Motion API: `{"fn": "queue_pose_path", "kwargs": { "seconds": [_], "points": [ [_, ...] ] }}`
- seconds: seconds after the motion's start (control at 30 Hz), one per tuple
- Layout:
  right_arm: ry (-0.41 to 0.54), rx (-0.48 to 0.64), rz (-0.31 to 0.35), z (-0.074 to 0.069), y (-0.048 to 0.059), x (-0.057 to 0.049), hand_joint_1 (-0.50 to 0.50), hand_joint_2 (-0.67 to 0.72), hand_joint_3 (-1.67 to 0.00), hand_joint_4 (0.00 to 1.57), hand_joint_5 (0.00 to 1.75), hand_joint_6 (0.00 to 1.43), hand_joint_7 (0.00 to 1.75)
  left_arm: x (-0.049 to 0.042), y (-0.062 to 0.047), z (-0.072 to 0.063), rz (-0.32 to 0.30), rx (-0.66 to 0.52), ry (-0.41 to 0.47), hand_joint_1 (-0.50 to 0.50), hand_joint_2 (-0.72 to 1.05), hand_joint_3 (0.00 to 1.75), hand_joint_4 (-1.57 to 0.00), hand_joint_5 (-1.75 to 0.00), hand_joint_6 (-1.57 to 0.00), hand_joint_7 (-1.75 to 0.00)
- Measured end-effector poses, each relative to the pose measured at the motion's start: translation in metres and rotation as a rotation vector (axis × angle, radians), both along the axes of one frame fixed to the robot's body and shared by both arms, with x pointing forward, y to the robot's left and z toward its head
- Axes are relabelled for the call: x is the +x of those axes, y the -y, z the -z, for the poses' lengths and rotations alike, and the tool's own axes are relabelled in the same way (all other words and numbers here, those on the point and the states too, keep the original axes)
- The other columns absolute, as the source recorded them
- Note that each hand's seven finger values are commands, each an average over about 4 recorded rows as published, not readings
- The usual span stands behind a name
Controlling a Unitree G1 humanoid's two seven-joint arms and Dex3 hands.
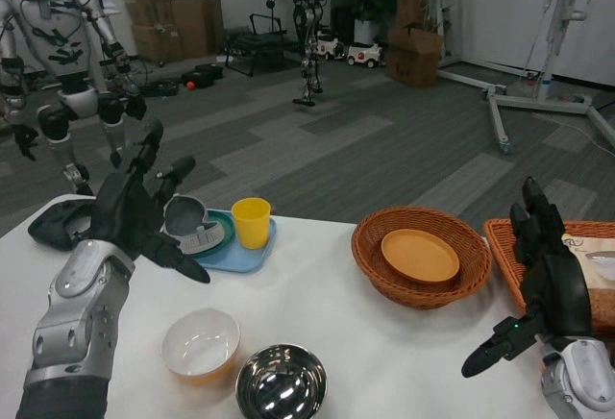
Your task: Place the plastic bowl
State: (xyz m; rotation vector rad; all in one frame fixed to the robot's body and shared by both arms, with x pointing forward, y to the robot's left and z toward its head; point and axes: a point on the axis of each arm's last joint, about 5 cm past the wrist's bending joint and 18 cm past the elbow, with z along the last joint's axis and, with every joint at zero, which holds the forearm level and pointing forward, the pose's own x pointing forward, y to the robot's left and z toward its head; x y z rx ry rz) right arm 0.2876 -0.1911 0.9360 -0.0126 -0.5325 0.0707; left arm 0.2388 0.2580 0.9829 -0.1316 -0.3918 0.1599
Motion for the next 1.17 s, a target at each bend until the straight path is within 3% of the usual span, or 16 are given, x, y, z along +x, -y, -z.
{"fn": "queue_pose_path", "kwargs": {
  "seconds": [0.4,1.17],
  "points": [
    [0.044,0.035,0.007,-0.009,0.001,0.001,-0.46,0.72,0.0,0.0,0.0,0.0,0.0,0.006,0.007,0.025,0.066,-0.068,-0.093,-0.5,-0.37,0.0,0.0,-0.62,0.0,0.0],
    [0.059,0.045,0.01,-0.012,0.001,0.002,-0.46,0.72,0.0,0.0,0.0,0.0,0.0,0.0054,0.006,0.026,0.075,-0.119,-0.03,-0.5,-0.37,0.0,0.0,-0.62,0.0,0.0]
  ]
}}
